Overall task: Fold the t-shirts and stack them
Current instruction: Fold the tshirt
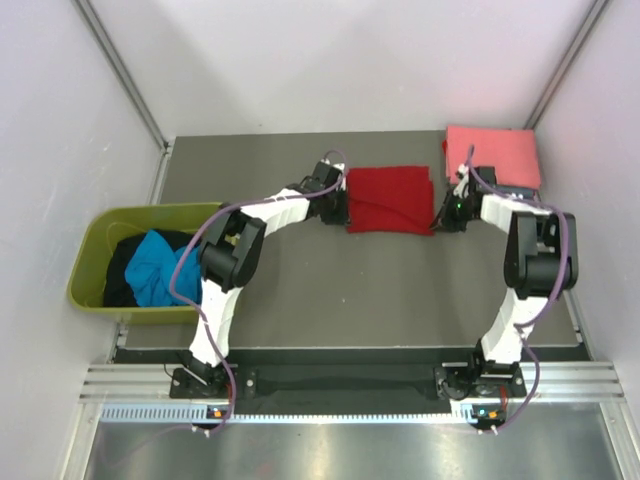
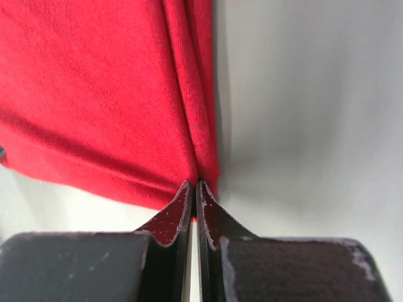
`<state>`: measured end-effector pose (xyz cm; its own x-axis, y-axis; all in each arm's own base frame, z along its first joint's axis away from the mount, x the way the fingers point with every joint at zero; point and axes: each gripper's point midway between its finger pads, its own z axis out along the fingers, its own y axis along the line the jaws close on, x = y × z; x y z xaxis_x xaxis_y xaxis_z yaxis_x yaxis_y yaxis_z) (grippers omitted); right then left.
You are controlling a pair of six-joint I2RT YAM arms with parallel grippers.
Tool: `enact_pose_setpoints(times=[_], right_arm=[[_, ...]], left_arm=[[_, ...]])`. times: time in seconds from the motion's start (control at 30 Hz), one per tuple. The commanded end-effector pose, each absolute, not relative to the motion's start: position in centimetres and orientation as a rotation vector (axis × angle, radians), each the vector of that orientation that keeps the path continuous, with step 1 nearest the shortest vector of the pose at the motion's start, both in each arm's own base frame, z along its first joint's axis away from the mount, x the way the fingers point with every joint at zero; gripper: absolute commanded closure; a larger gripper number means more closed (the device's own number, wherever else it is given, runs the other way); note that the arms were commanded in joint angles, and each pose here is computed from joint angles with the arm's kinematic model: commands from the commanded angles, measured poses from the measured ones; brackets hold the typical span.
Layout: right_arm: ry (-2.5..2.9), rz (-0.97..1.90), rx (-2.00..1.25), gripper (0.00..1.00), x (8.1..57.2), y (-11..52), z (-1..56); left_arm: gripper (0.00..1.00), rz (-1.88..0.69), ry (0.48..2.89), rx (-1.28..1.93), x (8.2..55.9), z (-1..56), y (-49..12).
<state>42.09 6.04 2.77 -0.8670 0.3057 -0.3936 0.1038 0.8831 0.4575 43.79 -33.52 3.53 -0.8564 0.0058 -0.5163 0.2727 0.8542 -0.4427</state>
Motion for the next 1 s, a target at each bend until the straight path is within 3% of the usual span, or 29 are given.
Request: enact_pose_setpoints(times=[0.0, 0.23, 0.37, 0.43, 0.47, 0.6, 0.77, 0.97], right_arm=[[2.575, 0.546, 0.347, 1.00, 38.5, 6.0, 3.8], [2.621, 0.492, 0.426, 1.00, 30.9, 5.7, 2.1], [2.646, 0.475, 0.422, 0.83, 28.2, 5.5, 1.8], [2.634, 0.432, 0.406, 0.69, 28.2, 4.9, 2.6], [2.636, 0.413, 0.410, 0.67, 28.2, 4.7, 3.0], [2.534, 0.422, 0.356, 0.60, 31.3, 4.7, 7.8], [2.337, 0.674, 0.048, 0.55, 37.3, 8.7, 13.9], [2.264, 0.747, -0.304, 0.53, 43.2, 15.5, 15.2]], left_arm=[[1.00, -0.685, 2.585, 0.142, 40.2, 4.9, -32.2], [1.00, -0.663, 2.615, 0.181, 34.7, 5.4, -31.0], [0.96, -0.636, 2.641, 0.200, 32.8, 5.0, -30.2], [0.88, -0.641, 2.647, 0.205, 32.5, 5.0, -30.2], [0.85, -0.630, 2.669, 0.200, 32.3, 4.9, -30.1], [0.76, -0.552, 2.665, 0.196, 32.9, 6.9, -29.6], [0.72, -0.546, 2.638, 0.198, 33.9, 8.4, -30.0], [0.68, -0.704, 2.650, 0.204, 32.7, 7.3, -31.6]])
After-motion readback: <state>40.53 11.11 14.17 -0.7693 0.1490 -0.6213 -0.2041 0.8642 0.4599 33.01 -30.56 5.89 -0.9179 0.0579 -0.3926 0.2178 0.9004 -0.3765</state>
